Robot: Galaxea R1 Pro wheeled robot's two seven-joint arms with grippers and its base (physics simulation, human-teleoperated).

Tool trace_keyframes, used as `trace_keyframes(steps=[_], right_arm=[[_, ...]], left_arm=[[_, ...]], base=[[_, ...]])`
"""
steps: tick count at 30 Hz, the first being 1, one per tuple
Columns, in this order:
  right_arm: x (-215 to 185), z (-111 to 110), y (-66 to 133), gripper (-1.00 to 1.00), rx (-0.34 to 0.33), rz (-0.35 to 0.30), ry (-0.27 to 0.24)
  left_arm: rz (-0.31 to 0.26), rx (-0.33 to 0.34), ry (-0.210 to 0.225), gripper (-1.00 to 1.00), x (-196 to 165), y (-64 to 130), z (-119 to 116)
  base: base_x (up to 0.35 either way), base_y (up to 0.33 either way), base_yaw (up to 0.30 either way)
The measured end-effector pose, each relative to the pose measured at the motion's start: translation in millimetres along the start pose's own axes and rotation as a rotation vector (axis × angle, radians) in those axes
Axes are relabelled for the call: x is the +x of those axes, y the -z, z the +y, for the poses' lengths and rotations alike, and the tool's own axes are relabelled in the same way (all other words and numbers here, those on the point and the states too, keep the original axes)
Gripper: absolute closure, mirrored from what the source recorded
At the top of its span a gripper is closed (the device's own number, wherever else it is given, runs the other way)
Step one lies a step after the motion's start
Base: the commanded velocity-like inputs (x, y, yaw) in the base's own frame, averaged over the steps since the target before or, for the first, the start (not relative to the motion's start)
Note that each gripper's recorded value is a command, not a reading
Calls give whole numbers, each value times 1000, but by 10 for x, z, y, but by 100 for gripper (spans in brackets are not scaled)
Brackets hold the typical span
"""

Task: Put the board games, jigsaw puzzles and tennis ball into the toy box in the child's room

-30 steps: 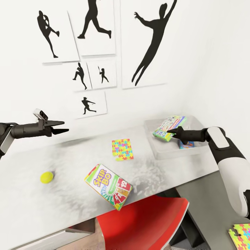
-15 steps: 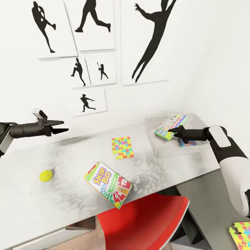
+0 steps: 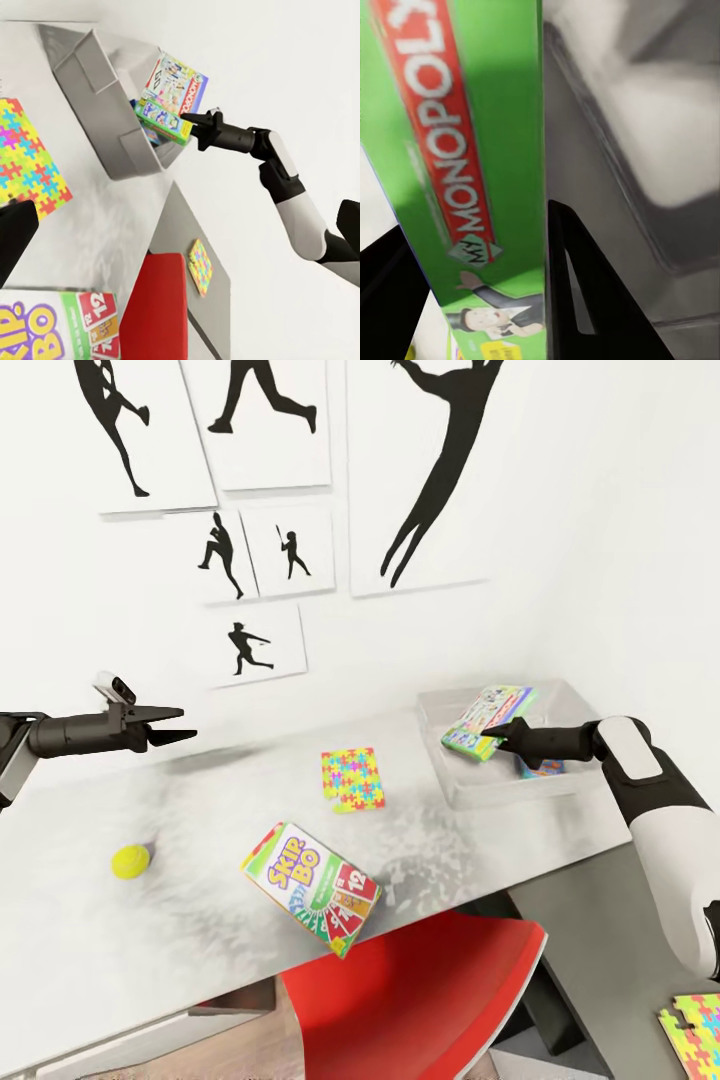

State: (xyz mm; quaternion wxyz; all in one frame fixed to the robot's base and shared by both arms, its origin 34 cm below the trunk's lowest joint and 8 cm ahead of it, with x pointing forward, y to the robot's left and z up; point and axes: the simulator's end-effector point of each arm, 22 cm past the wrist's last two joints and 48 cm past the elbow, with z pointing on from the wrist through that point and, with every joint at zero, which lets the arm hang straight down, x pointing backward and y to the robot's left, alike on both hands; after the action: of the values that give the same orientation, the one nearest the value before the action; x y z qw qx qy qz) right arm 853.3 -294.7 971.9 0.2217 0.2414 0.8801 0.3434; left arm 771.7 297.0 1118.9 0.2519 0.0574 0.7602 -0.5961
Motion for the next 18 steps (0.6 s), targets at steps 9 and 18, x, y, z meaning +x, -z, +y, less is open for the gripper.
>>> trace_keyframes(steps=[9, 18], right_arm=[[-25, 32, -36, 100, -17, -2, 11], [-9, -18, -82, 100, -10, 4, 11]], left_arm=[[0, -12, 12, -100, 17, 32, 98], [3, -19, 18, -100, 31, 33, 161]], base=[[0, 0, 0], [0, 0, 0]])
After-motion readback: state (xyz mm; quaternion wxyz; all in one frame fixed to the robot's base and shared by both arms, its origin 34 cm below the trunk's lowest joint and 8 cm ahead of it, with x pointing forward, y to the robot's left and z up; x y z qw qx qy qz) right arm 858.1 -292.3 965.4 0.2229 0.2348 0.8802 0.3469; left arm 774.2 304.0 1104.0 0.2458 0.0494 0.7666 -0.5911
